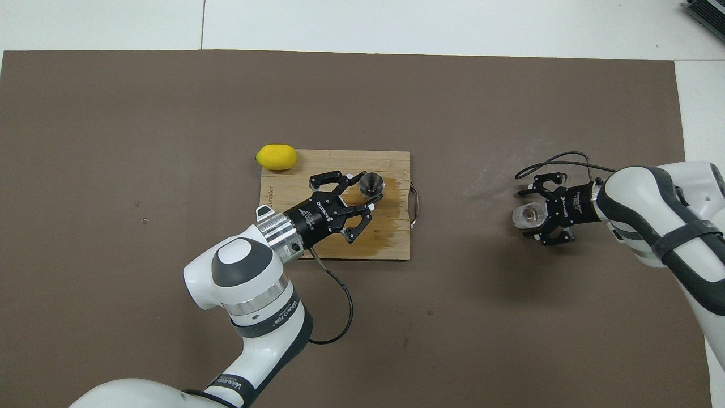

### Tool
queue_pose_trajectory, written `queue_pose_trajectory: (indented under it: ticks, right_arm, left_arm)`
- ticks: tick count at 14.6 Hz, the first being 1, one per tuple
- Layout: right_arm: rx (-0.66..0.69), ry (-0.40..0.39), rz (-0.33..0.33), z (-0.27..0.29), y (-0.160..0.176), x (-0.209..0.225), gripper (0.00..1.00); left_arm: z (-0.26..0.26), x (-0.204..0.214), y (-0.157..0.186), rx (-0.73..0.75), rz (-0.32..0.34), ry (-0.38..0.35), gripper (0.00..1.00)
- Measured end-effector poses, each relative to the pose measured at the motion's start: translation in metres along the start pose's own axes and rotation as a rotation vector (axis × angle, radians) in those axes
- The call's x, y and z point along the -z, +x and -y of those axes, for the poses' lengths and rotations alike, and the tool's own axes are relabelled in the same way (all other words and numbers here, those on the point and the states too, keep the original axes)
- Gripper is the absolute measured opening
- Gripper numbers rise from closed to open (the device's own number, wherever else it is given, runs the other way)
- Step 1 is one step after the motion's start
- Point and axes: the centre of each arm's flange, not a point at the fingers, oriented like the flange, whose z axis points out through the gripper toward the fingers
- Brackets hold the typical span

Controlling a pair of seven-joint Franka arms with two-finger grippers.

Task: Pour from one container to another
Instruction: 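Release the metal cup on the board while the right gripper lifts the glass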

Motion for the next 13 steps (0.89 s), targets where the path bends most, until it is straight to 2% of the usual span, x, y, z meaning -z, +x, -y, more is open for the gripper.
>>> queue_pose_trajectory:
  ticks: [6, 9, 13]
  right_arm:
    - [-0.049, 0.001, 0.0, -0.002, -0.001, 0.002, 0.97]
    - [-0.078, 0.023, 0.027, -0.001, -0.002, 0.003, 0.96]
    - [-0.08, 0.026, 0.032, -0.001, -0.003, 0.003, 0.92]
  left_arm:
    - [0.009, -0.007, 0.012, 0.012, -0.01, -0.007, 0.51]
    - [0.009, -0.007, 0.013, 0.005, -0.013, -0.01, 0.51]
    - [0.009, -0.006, 0.016, -0.004, -0.019, -0.011, 0.51]
